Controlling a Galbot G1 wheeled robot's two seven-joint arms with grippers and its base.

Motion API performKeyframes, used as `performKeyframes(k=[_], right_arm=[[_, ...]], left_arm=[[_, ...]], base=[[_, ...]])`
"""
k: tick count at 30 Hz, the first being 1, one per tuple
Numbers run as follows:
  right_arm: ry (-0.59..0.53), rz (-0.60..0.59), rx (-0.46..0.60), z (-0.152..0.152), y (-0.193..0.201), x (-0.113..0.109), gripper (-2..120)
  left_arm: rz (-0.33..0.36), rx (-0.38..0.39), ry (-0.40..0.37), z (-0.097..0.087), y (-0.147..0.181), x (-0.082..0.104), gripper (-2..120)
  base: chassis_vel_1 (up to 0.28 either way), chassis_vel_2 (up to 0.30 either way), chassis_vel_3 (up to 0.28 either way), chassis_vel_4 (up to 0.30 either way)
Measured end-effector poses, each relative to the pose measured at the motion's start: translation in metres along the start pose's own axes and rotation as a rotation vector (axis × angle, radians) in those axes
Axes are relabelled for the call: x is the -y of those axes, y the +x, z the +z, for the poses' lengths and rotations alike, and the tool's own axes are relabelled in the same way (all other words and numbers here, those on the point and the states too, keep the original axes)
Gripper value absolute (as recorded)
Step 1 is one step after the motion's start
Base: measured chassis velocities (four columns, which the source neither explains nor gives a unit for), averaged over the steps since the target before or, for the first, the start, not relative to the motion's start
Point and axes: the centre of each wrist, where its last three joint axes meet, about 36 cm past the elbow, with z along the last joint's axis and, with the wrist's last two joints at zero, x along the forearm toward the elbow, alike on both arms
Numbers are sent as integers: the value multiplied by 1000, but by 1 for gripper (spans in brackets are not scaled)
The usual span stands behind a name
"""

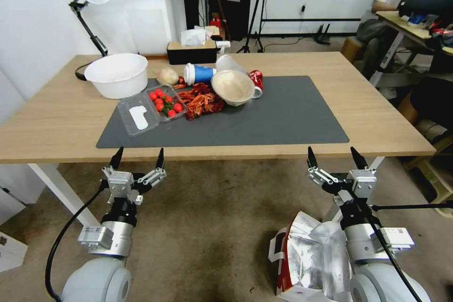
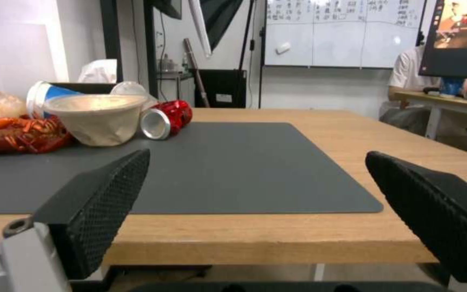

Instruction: Pick up the food delivery bag from the floor and place it on the table.

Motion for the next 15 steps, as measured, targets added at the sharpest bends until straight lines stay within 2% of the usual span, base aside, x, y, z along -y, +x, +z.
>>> performKeyframes(k=[15], right_arm=[[-6,4,3,0,2,-1,100]], left_arm=[[-3,2,-3,0,2,0,100]], base=[[0,0,0,0]])
